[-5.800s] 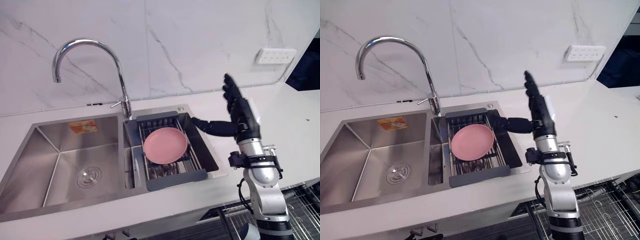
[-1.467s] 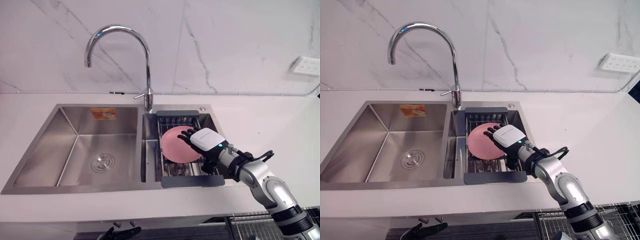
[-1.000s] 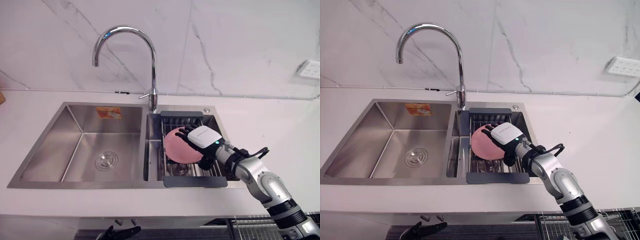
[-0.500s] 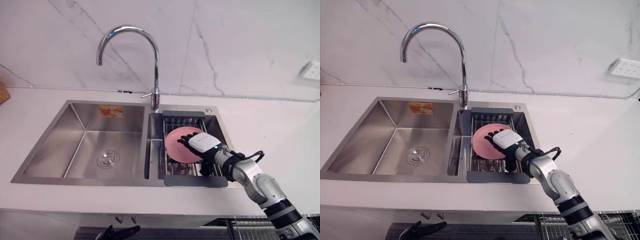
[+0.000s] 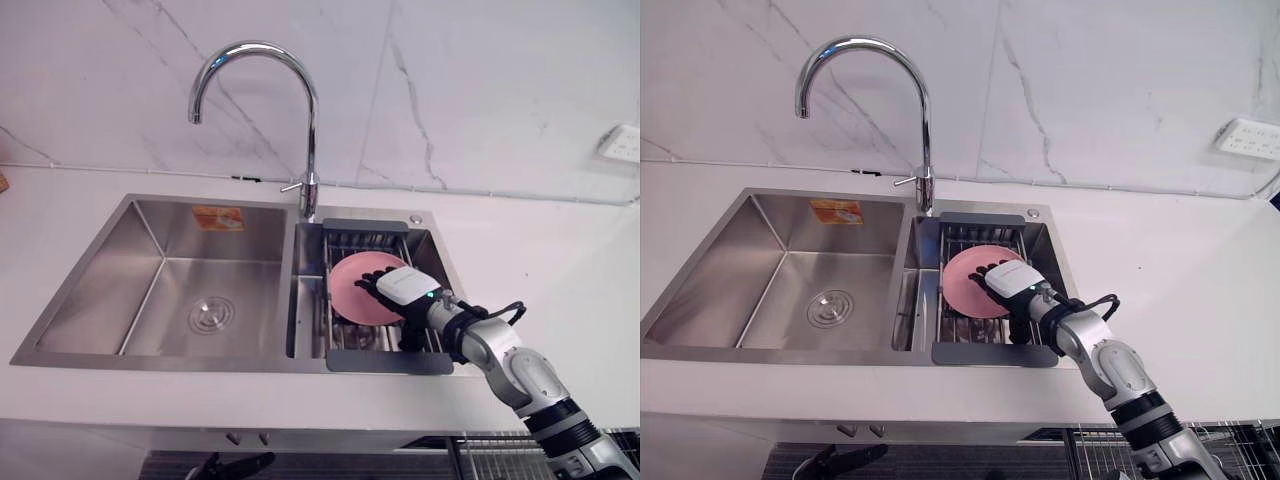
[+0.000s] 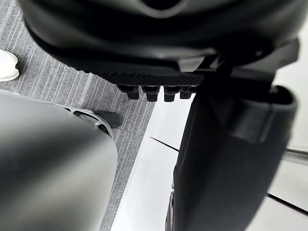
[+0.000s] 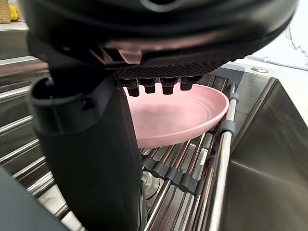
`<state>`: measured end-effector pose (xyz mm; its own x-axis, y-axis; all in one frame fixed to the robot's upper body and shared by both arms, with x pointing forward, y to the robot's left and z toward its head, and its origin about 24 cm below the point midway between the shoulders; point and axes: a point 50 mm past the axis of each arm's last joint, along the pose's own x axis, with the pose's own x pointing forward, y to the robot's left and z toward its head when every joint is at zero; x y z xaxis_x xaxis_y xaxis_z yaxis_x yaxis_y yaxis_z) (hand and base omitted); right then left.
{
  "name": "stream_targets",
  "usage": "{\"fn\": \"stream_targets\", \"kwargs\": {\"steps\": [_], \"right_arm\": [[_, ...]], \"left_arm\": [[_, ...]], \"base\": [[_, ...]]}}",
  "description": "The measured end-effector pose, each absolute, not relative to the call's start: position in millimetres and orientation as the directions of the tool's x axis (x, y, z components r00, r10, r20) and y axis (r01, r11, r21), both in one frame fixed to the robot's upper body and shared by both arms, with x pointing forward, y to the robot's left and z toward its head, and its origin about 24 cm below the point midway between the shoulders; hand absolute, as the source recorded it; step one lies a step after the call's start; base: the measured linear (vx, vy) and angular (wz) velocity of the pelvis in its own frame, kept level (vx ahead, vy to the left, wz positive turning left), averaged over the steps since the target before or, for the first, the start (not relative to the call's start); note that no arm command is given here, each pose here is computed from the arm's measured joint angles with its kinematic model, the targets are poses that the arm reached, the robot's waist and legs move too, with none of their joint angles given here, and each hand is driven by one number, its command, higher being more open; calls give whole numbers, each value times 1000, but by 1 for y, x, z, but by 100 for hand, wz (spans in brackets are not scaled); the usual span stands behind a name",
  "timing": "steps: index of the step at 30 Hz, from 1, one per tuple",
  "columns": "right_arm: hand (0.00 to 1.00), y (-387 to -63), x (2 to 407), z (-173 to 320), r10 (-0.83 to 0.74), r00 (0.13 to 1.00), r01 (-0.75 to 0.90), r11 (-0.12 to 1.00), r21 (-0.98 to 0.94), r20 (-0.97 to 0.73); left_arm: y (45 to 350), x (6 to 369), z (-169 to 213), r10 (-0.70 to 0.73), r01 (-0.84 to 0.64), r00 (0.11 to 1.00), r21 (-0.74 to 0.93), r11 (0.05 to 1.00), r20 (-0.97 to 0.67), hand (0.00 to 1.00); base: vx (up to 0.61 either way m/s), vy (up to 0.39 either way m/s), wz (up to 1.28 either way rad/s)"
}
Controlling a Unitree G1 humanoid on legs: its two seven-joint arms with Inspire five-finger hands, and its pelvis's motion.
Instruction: Walk over to the sink, pick up the cup, carry it to the dishwasher, place the cup inside the dishwasher, then close the dishwasher door
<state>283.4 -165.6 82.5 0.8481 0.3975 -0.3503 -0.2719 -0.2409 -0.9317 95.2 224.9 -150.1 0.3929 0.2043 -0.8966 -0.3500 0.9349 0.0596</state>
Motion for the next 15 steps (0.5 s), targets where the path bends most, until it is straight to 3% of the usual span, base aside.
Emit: {"fn": "stream_targets", "kwargs": {"steps": [6,7,15], "right_arm": [[100,-162,282,90,414,852,-238,-237,-942,-320],[0,-162,280,92,416,854,-230,-234,-945,-311],[0,-165,273,90,419,857,-224,-223,-949,-300]], "left_arm": [[225,94,-150,208,-352,390,63,934,-897,100],[225,94,-150,208,-352,390,64,934,-897,100],[225,93,-150,210,-353,386,66,933,-898,100]], "base": [[0,0,0],[0,0,0],[-5,12,-2]]}}
